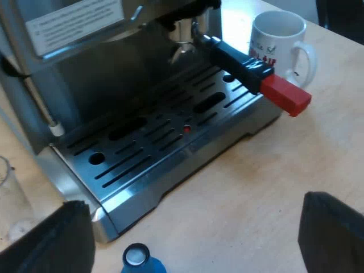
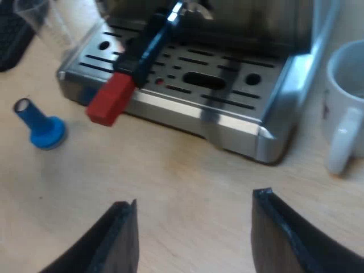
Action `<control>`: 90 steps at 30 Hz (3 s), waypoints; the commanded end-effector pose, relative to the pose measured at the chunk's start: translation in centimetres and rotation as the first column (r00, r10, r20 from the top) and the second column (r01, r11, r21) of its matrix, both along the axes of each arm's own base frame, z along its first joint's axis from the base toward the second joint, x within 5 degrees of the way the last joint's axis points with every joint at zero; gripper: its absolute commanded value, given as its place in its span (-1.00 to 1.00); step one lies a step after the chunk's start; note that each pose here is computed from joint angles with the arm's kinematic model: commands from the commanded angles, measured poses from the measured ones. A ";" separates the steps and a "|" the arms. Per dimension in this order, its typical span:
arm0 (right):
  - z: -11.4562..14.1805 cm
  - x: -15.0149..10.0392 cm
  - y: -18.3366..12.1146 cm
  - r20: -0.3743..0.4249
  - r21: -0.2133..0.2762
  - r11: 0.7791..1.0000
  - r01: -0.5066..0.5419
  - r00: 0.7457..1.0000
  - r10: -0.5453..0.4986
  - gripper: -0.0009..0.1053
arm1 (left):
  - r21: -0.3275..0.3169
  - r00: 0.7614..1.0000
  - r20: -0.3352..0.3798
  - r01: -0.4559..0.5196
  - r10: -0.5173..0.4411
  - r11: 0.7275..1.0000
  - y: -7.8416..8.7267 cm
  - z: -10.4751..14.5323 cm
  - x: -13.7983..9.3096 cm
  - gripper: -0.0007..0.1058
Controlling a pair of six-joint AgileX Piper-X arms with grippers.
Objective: Grind coffee beans and then tamp
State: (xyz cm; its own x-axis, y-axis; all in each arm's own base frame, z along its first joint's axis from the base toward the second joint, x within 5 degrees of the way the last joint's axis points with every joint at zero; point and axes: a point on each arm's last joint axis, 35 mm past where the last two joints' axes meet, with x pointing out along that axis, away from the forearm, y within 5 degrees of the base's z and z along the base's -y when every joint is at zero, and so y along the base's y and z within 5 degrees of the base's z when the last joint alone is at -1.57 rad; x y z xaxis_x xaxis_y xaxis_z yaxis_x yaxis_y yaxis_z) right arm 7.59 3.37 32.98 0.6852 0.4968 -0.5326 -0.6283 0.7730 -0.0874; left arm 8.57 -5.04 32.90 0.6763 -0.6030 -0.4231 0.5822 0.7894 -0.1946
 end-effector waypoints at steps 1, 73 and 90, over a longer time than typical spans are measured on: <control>0.7 0.1 0.4 0.047 0.012 0.998 -0.057 0.997 0.056 -0.10 | -0.011 1.000 0.011 0.016 -0.016 1.000 -0.3 0.4 0.4 0.41; -9.8 0.8 13.2 0.180 -0.001 0.990 -0.138 0.974 0.136 -0.63 | -0.119 0.958 0.078 0.284 -0.276 0.951 -2.8 -5.0 2.3 0.41; -11.2 0.2 15.6 0.261 0.067 0.989 0.134 0.954 -0.147 -0.98 | -0.120 0.958 0.078 0.284 -0.276 0.951 -2.8 -5.0 2.3 0.41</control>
